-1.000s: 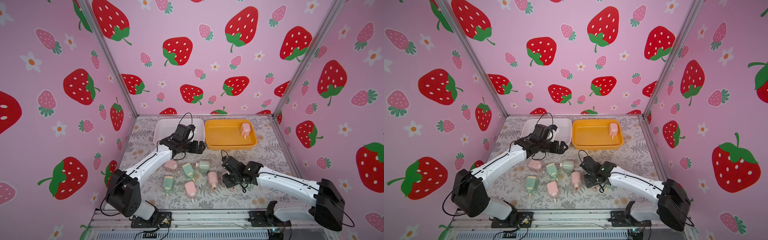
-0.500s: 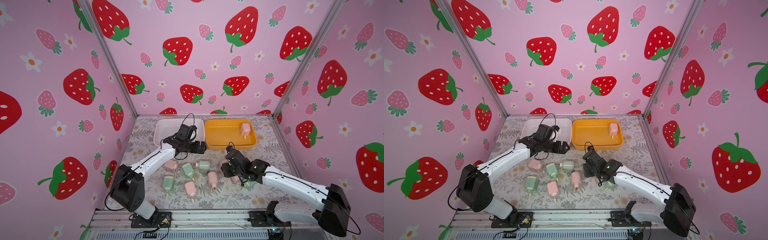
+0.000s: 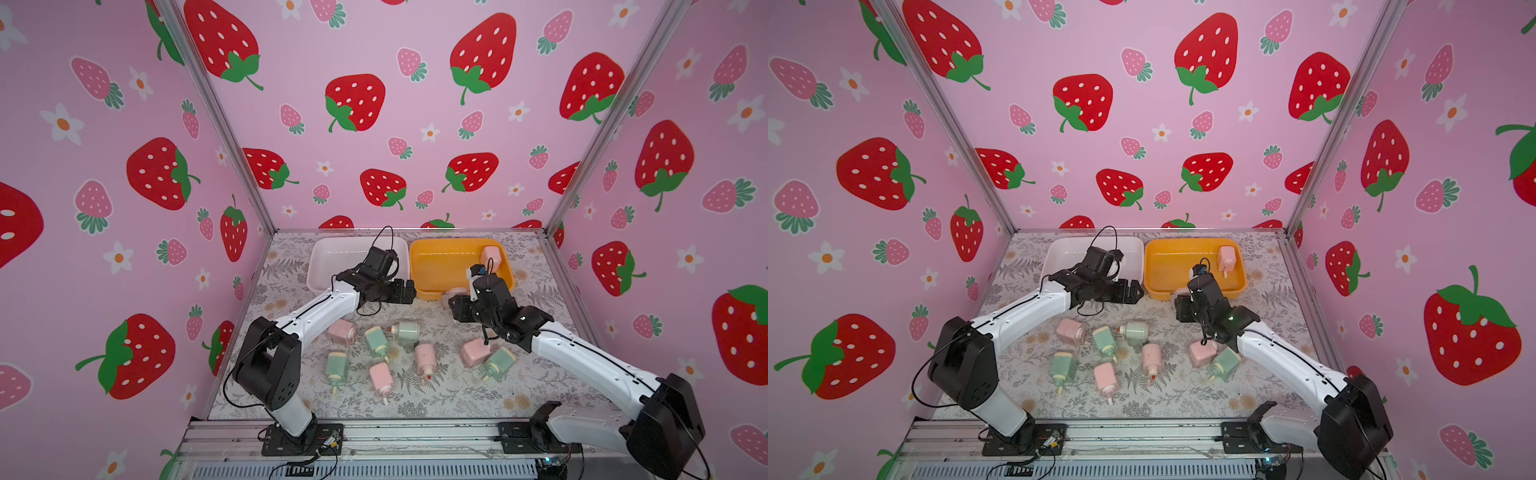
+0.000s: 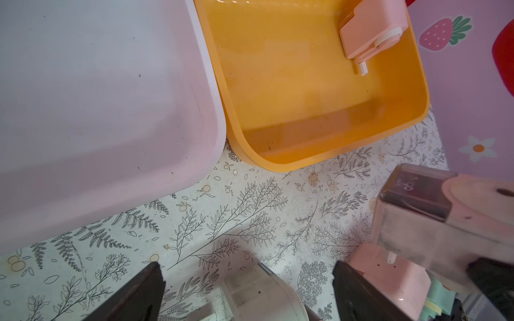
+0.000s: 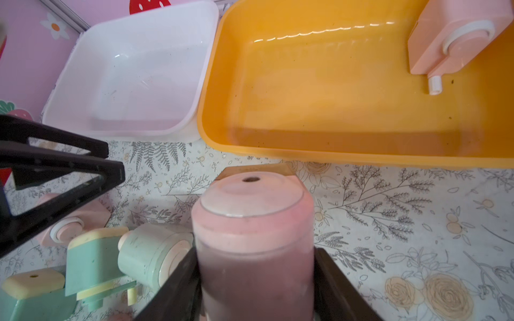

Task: Place the pencil sharpeners by color into the storage box
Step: Pick up the pencil sharpener from the center of the board, then place the pencil sharpener in the storage box.

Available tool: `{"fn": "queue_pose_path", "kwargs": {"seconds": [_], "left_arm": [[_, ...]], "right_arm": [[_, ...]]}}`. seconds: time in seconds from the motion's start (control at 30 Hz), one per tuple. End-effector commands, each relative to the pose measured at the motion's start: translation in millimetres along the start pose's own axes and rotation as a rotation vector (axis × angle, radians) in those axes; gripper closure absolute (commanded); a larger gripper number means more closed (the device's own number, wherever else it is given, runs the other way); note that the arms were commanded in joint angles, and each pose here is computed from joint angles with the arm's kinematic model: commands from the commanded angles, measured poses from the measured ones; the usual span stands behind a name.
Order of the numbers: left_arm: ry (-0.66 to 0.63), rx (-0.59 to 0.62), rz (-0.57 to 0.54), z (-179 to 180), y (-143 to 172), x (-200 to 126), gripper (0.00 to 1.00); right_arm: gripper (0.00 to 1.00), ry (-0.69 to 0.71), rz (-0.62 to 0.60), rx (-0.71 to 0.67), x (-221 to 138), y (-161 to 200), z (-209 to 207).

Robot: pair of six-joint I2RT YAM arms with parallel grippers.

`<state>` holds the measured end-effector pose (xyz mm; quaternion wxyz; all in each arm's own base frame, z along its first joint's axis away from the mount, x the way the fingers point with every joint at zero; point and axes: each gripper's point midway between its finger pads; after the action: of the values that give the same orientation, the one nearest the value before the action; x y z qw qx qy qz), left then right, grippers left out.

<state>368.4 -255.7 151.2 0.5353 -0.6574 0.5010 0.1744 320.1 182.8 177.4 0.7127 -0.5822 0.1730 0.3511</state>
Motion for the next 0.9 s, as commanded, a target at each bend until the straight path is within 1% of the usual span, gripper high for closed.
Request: {"fn": "queue_pose_path", "kwargs": {"seconds": [0.0, 0.03, 0.07, 0.2, 0.33, 0.53, 0.7, 0.8, 0.87], "left_arm": [[-0.014, -0.001, -0.066, -6, -30, -4, 0.0], [-0.016, -0.003, -0.062, -7, -32, -2, 0.0], [-0.05, -0.007, -0.073, -1, -36, 1, 0.01], [-0.055, -0.019, -0.079, 1, -49, 11, 0.0], [-0.08, -0.017, -0.086, 3, -61, 18, 0.01], [-0.12, -0.018, -0.085, 12, -74, 34, 0.0], [-0.154, -0.03, -0.083, 24, -83, 47, 0.0], [-0.169, -0.039, -0.093, 31, -92, 54, 0.0], [-0.174, -0.045, -0.094, 33, -98, 60, 0.0]], "right_arm": [[1.0, -0.052, -0.075, -0.024, -1, -40, 8], [1.0, -0.041, -0.075, -0.026, 2, -44, 3], [1.0, -0.028, -0.075, -0.027, 5, -49, -2], [1.0, 0.003, -0.084, -0.033, 13, -68, -15], [1.0, 0.071, -0.085, -0.052, 24, -83, -32], [1.0, 0.197, -0.015, -0.101, 48, -97, -56], [1.0, 0.239, 0.013, -0.114, 63, -109, -62], [1.0, 0.319, 0.049, -0.132, 74, -114, -73], [1.0, 0.343, 0.083, -0.139, 81, -119, -74]]}}
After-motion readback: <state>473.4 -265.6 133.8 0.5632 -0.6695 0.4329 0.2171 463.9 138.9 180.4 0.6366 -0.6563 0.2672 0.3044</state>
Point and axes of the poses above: each gripper's point midway between its finger pads, its own x axis out along the fingers, its own z axis along the line the jaws close on, y = z × x
